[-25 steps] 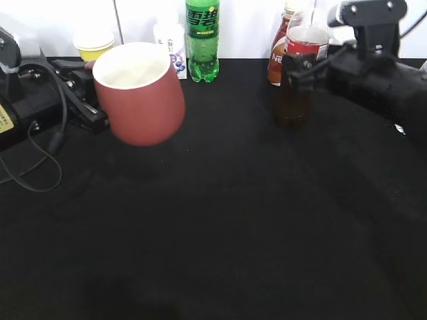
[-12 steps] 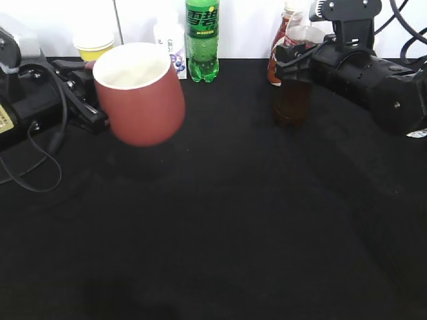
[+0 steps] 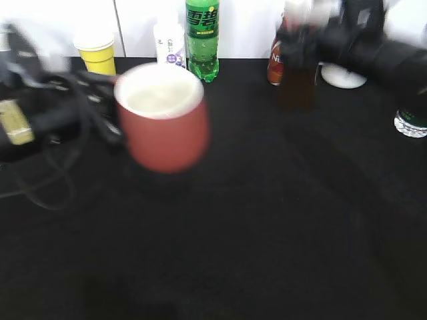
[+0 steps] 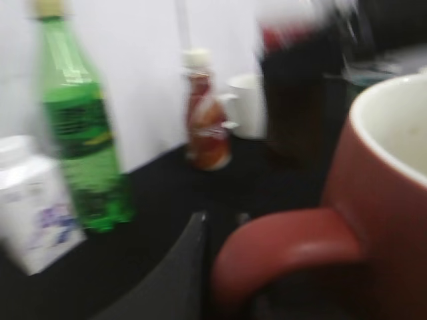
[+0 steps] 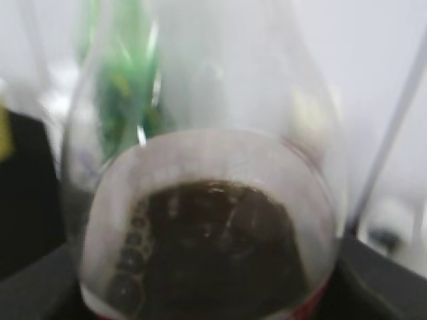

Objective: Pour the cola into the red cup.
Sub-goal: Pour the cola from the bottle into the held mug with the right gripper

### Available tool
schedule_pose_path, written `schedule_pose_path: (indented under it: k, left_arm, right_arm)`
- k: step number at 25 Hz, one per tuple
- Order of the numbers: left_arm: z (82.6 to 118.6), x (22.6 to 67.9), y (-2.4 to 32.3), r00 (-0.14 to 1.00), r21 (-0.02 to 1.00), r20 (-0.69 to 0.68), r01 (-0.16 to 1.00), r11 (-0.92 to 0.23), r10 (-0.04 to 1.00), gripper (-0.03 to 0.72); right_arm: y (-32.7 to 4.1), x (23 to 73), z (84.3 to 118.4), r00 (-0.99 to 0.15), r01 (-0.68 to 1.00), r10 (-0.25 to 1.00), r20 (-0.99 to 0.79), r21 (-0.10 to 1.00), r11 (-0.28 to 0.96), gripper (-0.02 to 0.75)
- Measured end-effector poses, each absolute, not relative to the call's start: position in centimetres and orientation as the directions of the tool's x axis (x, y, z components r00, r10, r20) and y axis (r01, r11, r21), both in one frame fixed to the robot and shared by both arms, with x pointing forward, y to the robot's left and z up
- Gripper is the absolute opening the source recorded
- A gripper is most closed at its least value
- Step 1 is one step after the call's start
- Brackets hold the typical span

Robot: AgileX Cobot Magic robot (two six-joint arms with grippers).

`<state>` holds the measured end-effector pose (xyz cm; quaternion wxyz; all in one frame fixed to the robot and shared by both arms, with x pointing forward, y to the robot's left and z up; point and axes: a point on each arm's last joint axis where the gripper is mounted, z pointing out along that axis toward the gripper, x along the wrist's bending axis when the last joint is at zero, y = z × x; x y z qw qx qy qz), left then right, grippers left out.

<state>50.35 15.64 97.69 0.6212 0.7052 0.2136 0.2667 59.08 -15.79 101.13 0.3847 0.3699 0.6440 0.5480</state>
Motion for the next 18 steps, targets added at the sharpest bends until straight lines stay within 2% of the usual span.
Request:
schedule_pose_path:
  k: [5, 10, 14, 18]
  left_arm:
    - [100.7, 51.4, 11.3, 0.797, 0.982, 0.171, -0.086, -0.170, 0.580, 0.070]
    - [102.8, 53.1, 10.4, 0.749, 0.990, 0.133, -0.068, -0.124, 0.649, 0.070]
    - [101.4, 54.5, 9.7, 0.748, 0.990, 0.113, -0.034, -0.133, 0.654, 0.070]
    - [101.5, 55.0, 9.3, 0.749, 0.991, 0.116, -0.045, -0.125, 0.652, 0.070]
  right_arm:
    - [-15.5, 56.5, 105.9, -0.520, -0.141, 0.787, -0.332, 0.942, 0.304, 0.482]
    - [-15.9, 55.4, 108.1, -0.386, -0.385, 0.610, -0.692, 0.722, 0.575, 0.482]
    - [-15.8, 55.3, 108.4, -0.294, -0.473, 0.501, -0.814, 0.580, 0.663, 0.482]
    - [-15.7, 55.3, 108.4, -0.176, -0.538, 0.333, -0.926, 0.374, 0.755, 0.482]
